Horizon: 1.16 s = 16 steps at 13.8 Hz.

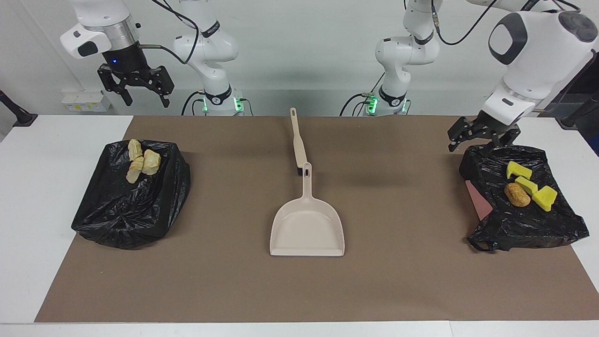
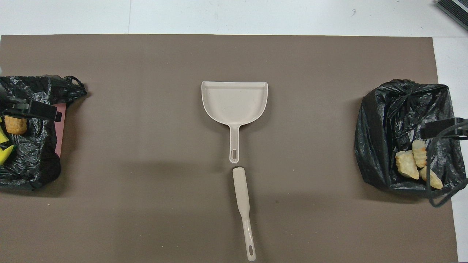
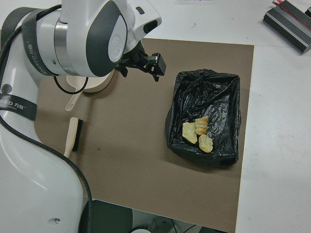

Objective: Sweep and dump trash in bin

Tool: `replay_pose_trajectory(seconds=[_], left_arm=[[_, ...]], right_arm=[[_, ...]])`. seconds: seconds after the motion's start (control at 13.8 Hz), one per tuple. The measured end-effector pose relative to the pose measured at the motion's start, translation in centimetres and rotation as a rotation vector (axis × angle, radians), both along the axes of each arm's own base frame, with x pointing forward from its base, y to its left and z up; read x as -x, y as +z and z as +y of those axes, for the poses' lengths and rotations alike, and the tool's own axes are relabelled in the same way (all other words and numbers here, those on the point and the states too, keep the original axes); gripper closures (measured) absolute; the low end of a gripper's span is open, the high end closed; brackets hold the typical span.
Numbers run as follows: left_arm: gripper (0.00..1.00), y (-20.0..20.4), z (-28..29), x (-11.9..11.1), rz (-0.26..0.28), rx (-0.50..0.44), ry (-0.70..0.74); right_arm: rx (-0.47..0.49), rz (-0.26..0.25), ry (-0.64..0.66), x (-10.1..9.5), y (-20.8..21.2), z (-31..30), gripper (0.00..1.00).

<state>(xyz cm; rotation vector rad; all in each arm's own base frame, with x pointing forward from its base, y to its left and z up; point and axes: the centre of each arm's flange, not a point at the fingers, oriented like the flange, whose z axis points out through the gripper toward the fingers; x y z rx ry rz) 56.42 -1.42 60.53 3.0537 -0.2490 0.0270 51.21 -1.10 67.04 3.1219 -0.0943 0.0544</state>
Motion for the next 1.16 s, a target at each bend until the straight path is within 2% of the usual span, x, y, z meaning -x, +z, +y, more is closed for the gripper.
replay_pose_trajectory(seconds=[0.29,0.65,1.16], left_arm=[[0.0,1.2,-0.3,1.5,0.021,-0.054,-0.022],[0.0,1.5,-0.4,2.7,0.04,-0.061,-0.026],[0.0,1.2,-0.4,3.1,0.06,-0.062,-0.028]], right_arm=[[0.0,0.0,-0.001,0.0,0.0,-0.1,0.0],[-0.009,0.003,-0.006,-0.1,-0.2,-0.3,0.0],[-0.02,0.004,0.015,-0.1,-0.2,-0.2,0.0]])
